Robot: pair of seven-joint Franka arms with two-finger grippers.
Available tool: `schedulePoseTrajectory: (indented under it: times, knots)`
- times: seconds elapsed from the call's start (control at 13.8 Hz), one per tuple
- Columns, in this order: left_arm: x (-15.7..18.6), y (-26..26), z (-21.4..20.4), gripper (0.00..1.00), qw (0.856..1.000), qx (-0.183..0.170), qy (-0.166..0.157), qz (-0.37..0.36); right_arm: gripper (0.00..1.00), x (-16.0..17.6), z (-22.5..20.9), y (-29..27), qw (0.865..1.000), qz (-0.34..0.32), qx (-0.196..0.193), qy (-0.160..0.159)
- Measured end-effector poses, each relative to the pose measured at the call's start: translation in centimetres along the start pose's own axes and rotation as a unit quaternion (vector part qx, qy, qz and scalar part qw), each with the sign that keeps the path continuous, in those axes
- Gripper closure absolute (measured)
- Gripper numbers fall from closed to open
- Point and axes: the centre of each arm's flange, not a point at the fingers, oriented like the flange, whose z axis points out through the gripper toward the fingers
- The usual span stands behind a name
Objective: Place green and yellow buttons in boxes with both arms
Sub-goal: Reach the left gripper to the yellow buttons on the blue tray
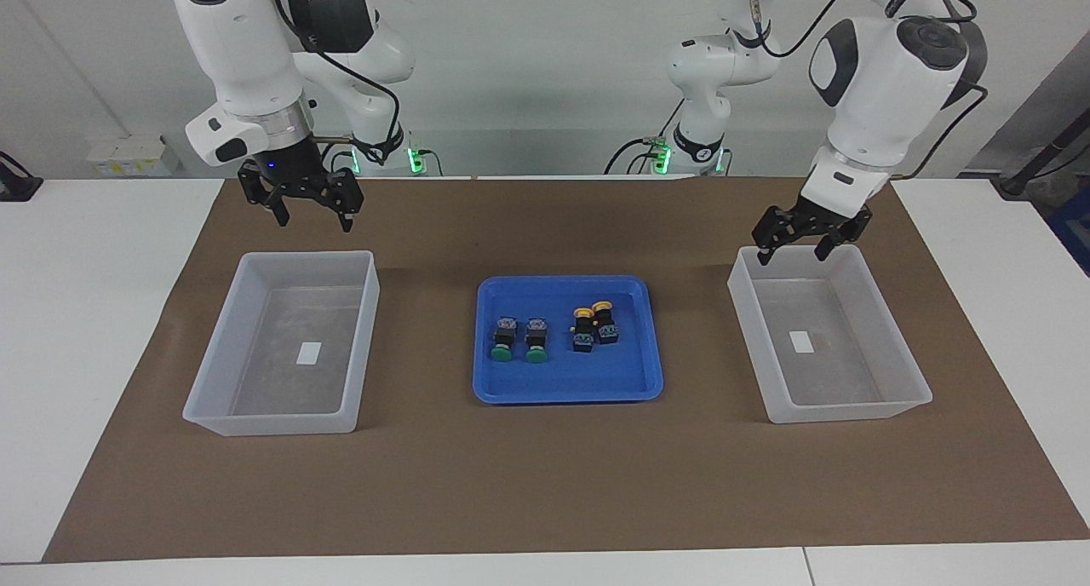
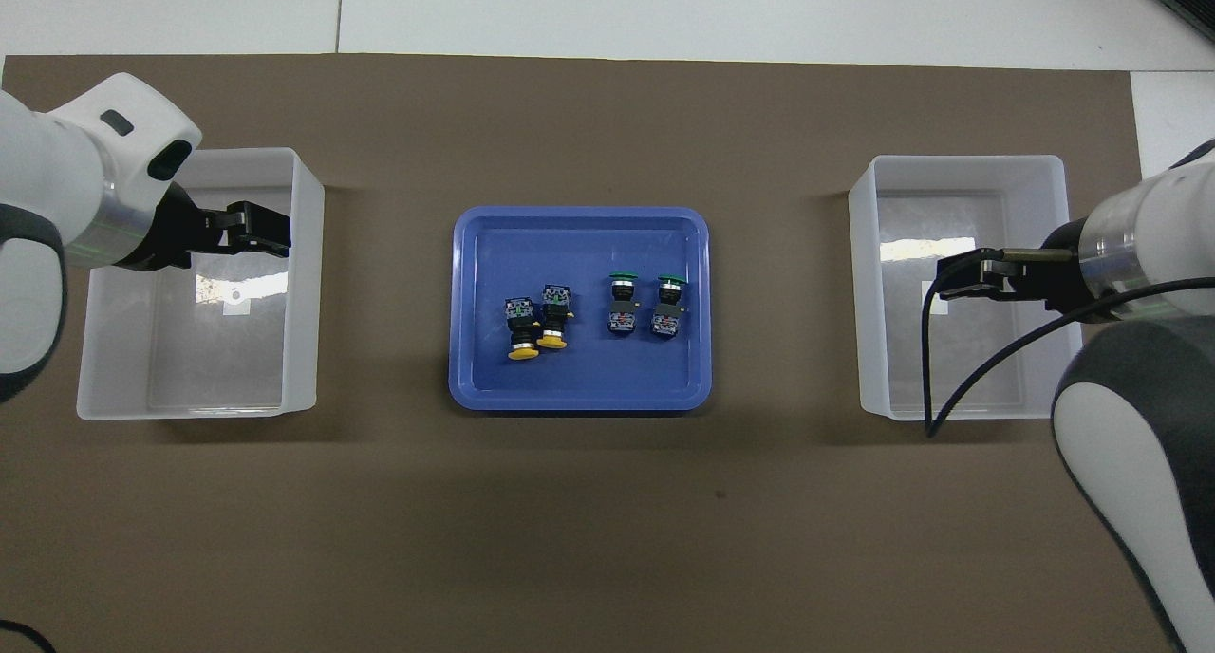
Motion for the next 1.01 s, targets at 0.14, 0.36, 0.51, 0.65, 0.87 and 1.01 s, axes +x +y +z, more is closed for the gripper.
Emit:
schedulePoseTrajectory:
  times: [0.14, 0.36, 0.51, 0.65, 0.87, 1.01]
  knots:
    - [-0.5, 1.9, 1.6, 0.00, 1.000, -0.003, 0.006, -0.012, 0.00, 0.0, 0.0, 0.0, 1.000, 0.000, 0.000, 0.000]
    - [-1.0, 3.8, 3.5, 0.00, 0.999, -0.010, 0.019, -0.033, 0.00, 0.0, 0.0, 0.0, 1.000, 0.000, 0.000, 0.000]
    - [-1.7, 6.0, 4.7, 0.00, 0.998, -0.015, 0.022, -0.048, 0.00, 0.0, 0.0, 0.0, 1.000, 0.000, 0.000, 0.000]
    - [-2.3, 8.4, 5.6, 0.00, 0.998, -0.021, 0.025, -0.060, 0.00, 0.0, 0.0, 0.0, 1.000, 0.000, 0.000, 0.000]
    - [-2.8, 10.5, 7.1, 0.00, 0.997, -0.030, 0.031, -0.066, 0.00, 0.0, 0.0, 0.0, 1.000, 0.000, 0.000, 0.000]
    - [-3.1, 10.9, 8.0, 0.00, 0.997, -0.032, 0.033, -0.064, 0.00, 0.0, 0.1, 0.0, 1.000, 0.000, 0.000, 0.000]
